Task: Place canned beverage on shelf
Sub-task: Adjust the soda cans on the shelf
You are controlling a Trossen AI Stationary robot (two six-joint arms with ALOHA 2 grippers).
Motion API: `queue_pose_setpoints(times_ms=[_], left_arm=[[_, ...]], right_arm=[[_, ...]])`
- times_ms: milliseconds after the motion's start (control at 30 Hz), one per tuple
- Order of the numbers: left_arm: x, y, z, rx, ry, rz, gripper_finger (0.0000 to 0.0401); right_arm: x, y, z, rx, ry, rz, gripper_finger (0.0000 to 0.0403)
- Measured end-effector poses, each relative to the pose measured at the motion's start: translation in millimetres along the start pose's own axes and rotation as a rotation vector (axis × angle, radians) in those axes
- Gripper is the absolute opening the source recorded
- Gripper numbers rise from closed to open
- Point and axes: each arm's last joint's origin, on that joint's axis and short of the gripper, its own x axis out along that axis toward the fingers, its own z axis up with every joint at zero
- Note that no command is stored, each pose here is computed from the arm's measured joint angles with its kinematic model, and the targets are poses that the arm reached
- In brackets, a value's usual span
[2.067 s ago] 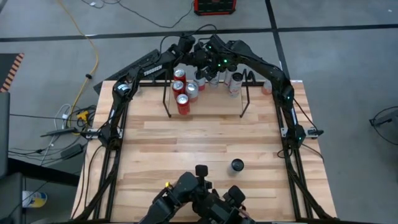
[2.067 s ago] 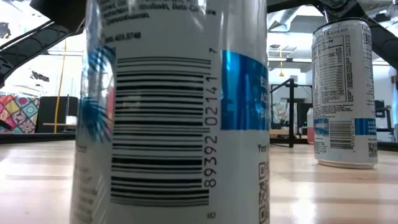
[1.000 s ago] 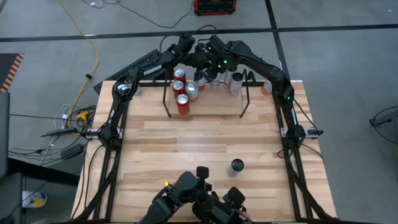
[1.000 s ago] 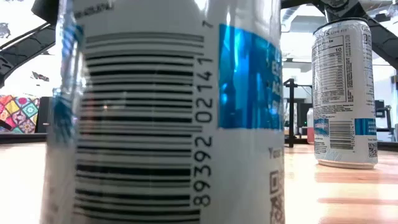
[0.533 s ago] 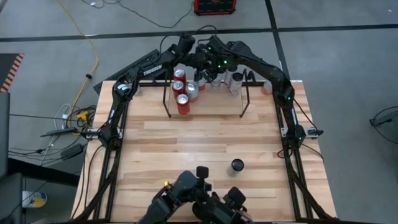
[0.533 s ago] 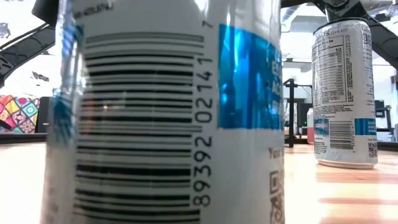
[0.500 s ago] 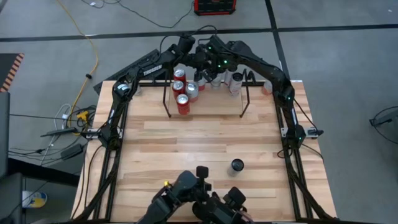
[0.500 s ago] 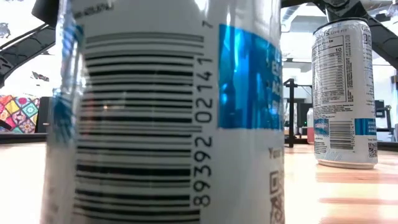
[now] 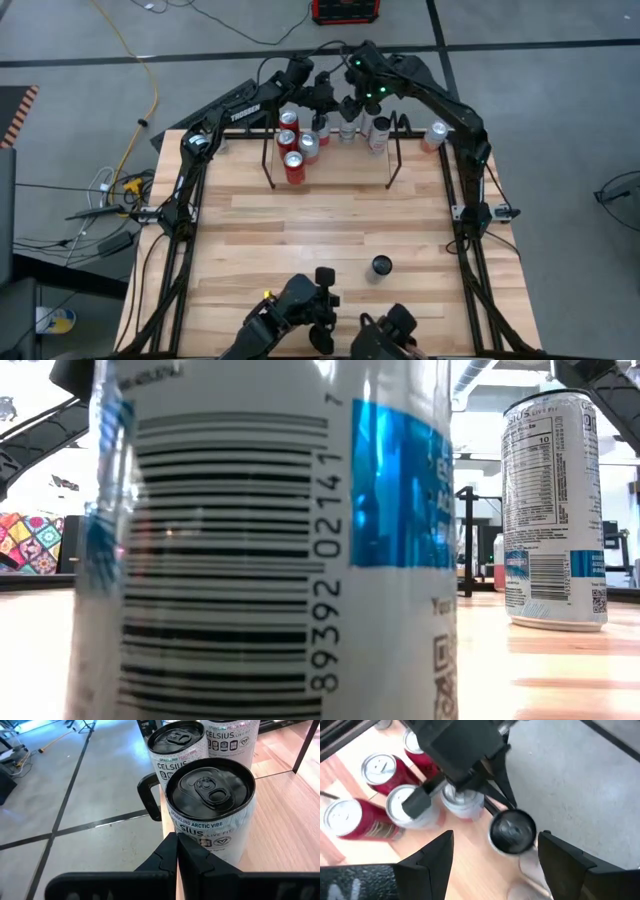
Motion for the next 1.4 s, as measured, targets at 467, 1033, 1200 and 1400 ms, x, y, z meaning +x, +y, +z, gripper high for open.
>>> queue_pose_setpoints(times_ms=[467,1033,1200,1400], left_arm=[[-1.1,-0.5,-2.3,0.009,0.003,-0.027,0.0000],[-17.4,11.1,3.0,0.001,-0.005,0.026,0.0000],[-39.1,19.5,19.0,-0.015,-0.018,0.087,0.0000],[-67.0,23.0,25.4,-0.124,0.117,0.175,0.0000]], right_arm=[[-10.5,-0.2,-11.6,-0.043,0.091,-0.068,0.0243],[-22.7,-30.0,-9.6,0.018,0.053,-0.126,0.0167],[-41.9,-32.9,-16.7,0.021,0.001,-0.131,0.0153],[-55.2,-45.1,-37.2,0.040,-0.086,-0.141,0.0136]])
